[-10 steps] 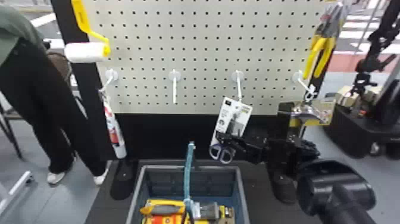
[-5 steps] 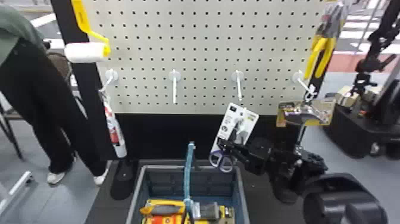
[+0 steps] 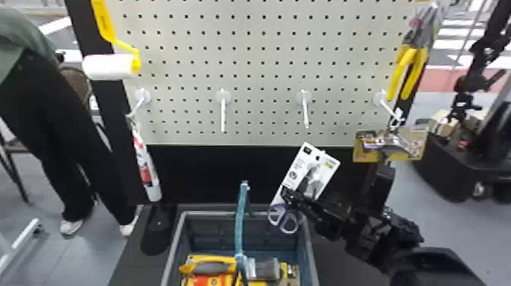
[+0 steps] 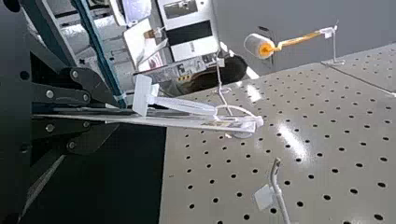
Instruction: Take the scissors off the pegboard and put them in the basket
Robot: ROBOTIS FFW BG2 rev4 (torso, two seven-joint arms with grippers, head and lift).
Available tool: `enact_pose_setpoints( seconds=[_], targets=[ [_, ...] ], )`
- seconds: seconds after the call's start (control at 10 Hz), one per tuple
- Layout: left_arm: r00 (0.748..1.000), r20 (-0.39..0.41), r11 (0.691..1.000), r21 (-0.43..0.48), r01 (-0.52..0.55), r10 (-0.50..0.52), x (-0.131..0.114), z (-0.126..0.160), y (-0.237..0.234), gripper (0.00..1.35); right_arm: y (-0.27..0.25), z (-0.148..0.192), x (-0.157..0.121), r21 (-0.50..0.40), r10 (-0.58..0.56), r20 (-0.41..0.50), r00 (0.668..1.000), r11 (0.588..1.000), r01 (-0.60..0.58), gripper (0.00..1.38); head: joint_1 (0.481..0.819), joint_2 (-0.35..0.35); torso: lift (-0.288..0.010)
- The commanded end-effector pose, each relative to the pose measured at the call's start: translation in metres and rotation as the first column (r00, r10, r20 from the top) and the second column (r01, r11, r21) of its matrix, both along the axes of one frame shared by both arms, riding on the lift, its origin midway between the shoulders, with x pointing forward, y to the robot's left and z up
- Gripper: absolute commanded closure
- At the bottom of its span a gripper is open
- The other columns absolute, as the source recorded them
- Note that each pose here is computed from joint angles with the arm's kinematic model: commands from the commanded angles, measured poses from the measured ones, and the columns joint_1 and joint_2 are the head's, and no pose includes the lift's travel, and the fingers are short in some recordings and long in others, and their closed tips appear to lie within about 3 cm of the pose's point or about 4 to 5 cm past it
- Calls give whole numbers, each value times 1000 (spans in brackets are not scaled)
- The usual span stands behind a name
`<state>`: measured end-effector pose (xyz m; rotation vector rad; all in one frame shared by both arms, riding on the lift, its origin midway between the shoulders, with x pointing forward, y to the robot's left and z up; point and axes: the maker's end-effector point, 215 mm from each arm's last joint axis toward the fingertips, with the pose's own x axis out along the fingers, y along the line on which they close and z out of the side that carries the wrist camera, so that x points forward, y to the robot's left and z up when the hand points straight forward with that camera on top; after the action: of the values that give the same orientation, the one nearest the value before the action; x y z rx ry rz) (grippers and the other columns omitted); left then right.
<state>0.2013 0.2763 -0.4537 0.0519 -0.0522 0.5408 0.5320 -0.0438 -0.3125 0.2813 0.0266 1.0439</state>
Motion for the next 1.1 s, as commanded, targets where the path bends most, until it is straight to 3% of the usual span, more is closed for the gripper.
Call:
enact_pose_setpoints(
  seconds=[0.0, 1.0],
  targets=[
    [1000, 1, 1000, 0, 2, -2, 1, 0, 0, 369, 2, -6, -4, 38, -8, -28, 1000, 999, 9, 1194, 549, 0, -100],
    [1000, -8, 1000, -4, 9, -9, 2, -3, -3, 369, 59, -35, -28, 110, 111, -133, 985, 989, -97, 1194, 549, 0, -100]
  ],
)
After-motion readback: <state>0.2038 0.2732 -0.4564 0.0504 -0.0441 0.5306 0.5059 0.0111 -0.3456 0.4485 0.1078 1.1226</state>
